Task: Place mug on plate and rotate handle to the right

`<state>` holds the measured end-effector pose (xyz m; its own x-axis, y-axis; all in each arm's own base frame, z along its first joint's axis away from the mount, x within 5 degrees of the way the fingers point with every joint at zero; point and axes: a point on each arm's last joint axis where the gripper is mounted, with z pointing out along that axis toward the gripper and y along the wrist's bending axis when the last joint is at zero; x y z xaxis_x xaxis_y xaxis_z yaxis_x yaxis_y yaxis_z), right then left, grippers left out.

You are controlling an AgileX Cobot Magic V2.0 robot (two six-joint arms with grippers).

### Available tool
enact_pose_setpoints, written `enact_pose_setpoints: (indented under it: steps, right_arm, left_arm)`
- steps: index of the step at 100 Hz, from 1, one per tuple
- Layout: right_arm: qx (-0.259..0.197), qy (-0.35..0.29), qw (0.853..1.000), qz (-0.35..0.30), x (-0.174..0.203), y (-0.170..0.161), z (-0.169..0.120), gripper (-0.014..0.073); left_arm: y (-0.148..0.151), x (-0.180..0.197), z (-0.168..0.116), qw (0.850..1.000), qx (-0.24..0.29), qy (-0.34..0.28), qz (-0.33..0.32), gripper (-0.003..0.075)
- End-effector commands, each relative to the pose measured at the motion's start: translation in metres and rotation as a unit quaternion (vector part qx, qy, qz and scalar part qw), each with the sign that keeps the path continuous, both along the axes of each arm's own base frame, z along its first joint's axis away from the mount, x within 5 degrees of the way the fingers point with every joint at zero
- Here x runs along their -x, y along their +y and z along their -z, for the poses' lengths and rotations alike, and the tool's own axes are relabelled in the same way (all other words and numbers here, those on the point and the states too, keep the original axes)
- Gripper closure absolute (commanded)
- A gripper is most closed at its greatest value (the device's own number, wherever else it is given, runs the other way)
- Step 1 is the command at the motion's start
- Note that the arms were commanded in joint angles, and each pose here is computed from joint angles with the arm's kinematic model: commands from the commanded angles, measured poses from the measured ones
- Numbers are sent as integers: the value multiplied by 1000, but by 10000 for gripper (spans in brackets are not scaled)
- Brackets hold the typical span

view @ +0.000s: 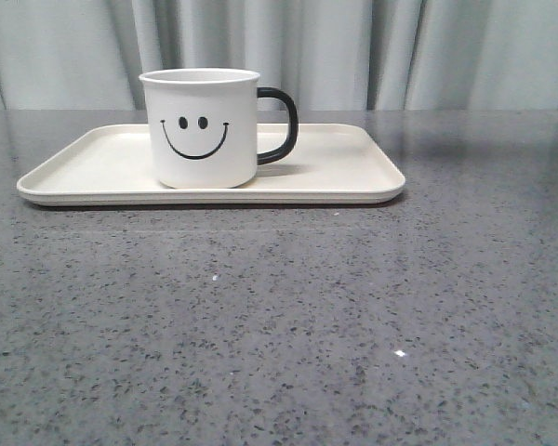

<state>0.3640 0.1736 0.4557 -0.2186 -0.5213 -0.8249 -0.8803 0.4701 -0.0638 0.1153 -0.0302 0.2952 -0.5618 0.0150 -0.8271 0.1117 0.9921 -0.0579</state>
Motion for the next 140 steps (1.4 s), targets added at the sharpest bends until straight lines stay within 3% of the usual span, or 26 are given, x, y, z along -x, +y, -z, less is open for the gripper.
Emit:
enact_pose_setpoints:
  steps: [1, 23, 46, 86, 110, 140]
  right_arm:
    - [-22, -55, 998, 24, 38, -18, -46, 113]
    - [19, -88, 988, 126, 85, -52, -59, 113]
    - [17, -112, 969, 221, 150, -89, -40, 113]
    - [-115, -201, 918, 322, 278, -144, 35, 113]
    - [-60, -205, 909, 357, 289, -158, 102, 113]
    - [-97, -195, 908, 359, 277, -151, 142, 117]
  left_arm:
    - [-3, -3, -13, 999, 15, -41, 12, 229]
    - [-3, -3, -13, 999, 15, -41, 12, 229]
    - [-3, -3, -13, 999, 15, -41, 12, 229]
    - [-3, -3, -13, 999, 15, -41, 12, 229]
    - [-3, -3, -13, 999, 15, -41, 12, 229]
    - [-3, -3, -13, 999, 15, -41, 12, 229]
